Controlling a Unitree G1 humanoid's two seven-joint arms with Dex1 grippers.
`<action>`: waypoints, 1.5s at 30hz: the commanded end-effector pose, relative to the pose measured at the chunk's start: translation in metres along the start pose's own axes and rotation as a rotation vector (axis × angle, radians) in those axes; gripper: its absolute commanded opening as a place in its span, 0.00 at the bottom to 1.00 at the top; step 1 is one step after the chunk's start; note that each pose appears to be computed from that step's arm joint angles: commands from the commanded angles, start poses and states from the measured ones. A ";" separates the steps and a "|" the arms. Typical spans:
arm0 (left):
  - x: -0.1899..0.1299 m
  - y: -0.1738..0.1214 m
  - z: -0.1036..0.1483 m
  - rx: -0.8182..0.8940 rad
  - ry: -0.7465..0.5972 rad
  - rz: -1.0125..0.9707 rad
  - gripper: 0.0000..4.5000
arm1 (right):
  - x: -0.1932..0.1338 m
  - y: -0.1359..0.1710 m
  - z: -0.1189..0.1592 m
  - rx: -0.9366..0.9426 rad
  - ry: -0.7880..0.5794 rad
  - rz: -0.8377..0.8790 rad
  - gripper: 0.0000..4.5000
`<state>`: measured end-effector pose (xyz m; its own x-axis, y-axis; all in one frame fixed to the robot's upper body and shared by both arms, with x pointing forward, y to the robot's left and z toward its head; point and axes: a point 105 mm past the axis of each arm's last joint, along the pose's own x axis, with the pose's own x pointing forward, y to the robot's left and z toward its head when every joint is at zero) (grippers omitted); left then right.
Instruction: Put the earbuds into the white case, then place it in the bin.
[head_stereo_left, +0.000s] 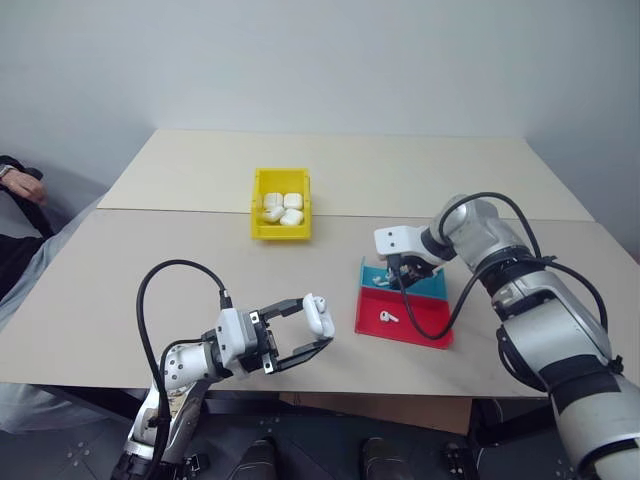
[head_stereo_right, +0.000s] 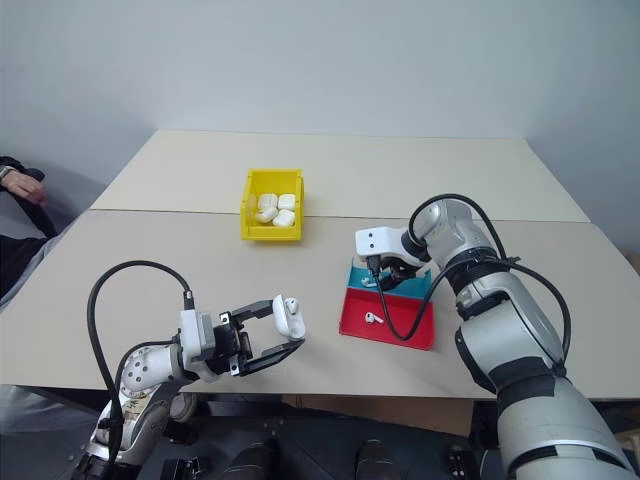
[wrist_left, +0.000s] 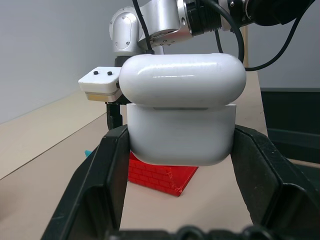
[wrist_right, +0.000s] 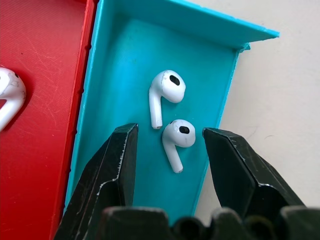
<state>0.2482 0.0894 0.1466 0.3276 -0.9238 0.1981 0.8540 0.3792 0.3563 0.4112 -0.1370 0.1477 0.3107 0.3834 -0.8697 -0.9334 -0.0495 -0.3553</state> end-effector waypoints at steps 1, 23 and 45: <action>0.001 -0.001 0.011 0.039 -0.030 -0.011 0.61 | -0.010 -0.009 0.007 -0.030 -0.024 -0.044 0.56; 0.001 0.000 0.010 0.044 -0.019 -0.013 0.61 | -0.006 -0.009 0.003 -0.056 -0.014 -0.059 0.30; 0.001 0.001 0.009 0.051 -0.011 -0.008 0.61 | -0.002 -0.005 -0.002 -0.036 -0.002 -0.030 0.14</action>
<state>0.2487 0.0914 0.1453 0.3334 -0.9258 0.1782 0.8511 0.3768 0.3657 0.4134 -0.1404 0.1421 0.3201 0.3780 -0.8687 -0.9251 -0.0730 -0.3727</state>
